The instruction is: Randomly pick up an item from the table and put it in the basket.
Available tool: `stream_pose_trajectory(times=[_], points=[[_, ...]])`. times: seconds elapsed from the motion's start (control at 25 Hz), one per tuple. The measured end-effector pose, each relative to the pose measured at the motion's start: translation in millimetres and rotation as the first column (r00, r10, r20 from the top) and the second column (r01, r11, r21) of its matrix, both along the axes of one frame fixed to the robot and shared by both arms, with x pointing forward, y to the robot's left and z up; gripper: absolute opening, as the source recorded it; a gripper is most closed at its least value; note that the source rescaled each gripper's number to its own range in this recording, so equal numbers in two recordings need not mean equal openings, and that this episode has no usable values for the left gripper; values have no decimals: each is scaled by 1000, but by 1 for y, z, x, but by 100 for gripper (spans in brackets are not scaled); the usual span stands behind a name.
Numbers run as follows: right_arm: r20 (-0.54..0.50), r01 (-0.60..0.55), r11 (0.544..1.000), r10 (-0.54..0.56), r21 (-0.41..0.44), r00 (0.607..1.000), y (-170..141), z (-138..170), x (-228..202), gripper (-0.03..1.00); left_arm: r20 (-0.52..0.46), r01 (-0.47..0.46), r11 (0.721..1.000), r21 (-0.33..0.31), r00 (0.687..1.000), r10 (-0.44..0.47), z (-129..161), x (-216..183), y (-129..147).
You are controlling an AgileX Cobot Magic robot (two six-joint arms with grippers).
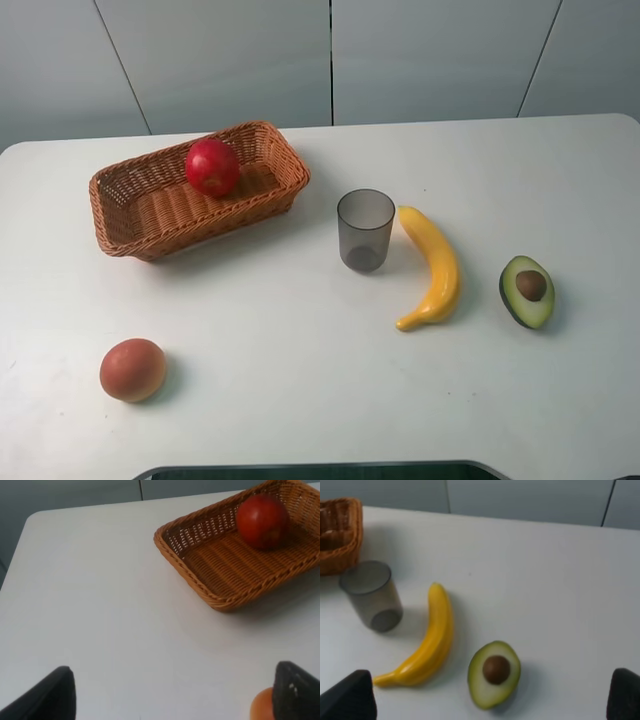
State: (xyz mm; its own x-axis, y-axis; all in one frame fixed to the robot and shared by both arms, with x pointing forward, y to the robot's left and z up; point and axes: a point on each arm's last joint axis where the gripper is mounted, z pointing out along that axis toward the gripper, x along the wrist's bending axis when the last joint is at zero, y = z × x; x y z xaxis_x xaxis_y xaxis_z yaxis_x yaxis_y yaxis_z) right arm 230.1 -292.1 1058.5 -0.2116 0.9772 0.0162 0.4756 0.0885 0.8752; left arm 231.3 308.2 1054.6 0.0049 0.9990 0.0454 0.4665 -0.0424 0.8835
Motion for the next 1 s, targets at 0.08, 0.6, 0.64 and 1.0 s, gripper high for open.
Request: stream_pose_trajectory(times=[0.08, 0.6, 0.64, 1.0], points=[[-6, -5, 1000, 5, 2, 1000, 0, -2, -4, 100, 0, 0, 1000, 0, 1000, 0, 0, 0, 0], [-3, -12, 1000, 12, 19, 1000, 2, -7, 0, 100, 0, 2, 1000, 4, 1000, -2, 0, 0, 0], [-2, -12, 1000, 12, 19, 1000, 2, -7, 0, 100, 0, 2, 1000, 4, 1000, -2, 0, 0, 0], [-3, 4, 999, -4, 33, 1000, 1, -7, 0, 100, 0, 0, 1000, 0, 1000, 0, 0, 0, 0]])
